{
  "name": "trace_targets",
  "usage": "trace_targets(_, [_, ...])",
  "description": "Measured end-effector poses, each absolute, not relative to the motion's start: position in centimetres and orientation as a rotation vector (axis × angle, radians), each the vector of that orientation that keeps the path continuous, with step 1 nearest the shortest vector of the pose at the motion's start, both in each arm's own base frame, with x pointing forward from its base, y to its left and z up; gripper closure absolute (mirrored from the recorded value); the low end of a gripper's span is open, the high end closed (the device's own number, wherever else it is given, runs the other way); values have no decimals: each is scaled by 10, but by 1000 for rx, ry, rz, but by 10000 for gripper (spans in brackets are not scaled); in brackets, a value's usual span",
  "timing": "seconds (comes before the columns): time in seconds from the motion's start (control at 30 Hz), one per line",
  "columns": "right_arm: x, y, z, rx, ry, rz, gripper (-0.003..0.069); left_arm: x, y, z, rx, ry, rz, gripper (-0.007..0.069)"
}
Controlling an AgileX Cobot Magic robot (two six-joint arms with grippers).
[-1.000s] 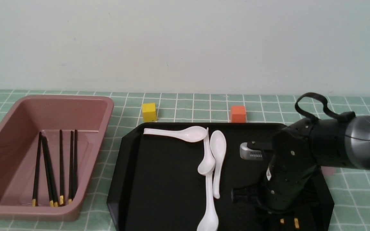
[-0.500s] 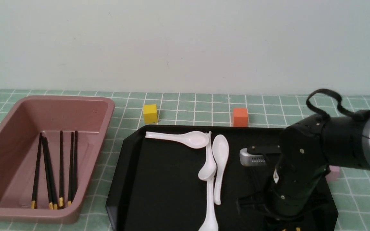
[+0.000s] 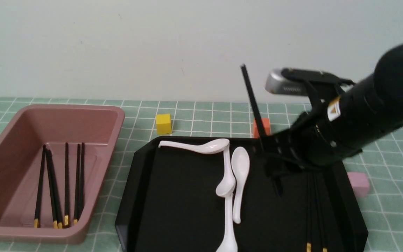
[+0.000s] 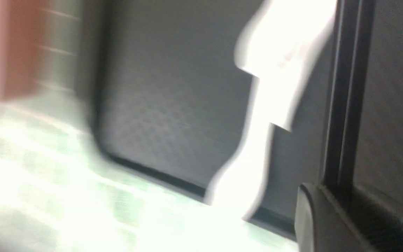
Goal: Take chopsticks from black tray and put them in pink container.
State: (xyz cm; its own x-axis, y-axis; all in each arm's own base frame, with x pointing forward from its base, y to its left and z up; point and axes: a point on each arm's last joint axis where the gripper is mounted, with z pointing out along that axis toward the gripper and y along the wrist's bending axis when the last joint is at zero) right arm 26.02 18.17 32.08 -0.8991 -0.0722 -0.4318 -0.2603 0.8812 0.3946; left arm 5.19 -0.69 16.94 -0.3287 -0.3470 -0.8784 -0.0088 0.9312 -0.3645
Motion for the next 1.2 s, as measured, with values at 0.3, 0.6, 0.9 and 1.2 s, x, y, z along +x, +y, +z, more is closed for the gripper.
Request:
trace_targets(0.3, [289,313,324,-668,2435,1047,543,52,-7,169,-261,1882,-349,479])
trace_targets(0.6, [314,432,240,-723,2342,1171,543,52,-7,169,-261,1882,-349,479])
trace_targets(0.9, [326,448,206,-659,2346,1162,375,52,-7,169,-260,1882,-349,479])
trace_targets(1.2, [321,417,252,-864,2407,1102,416,52,-7,169,-260,1882,-349,479])
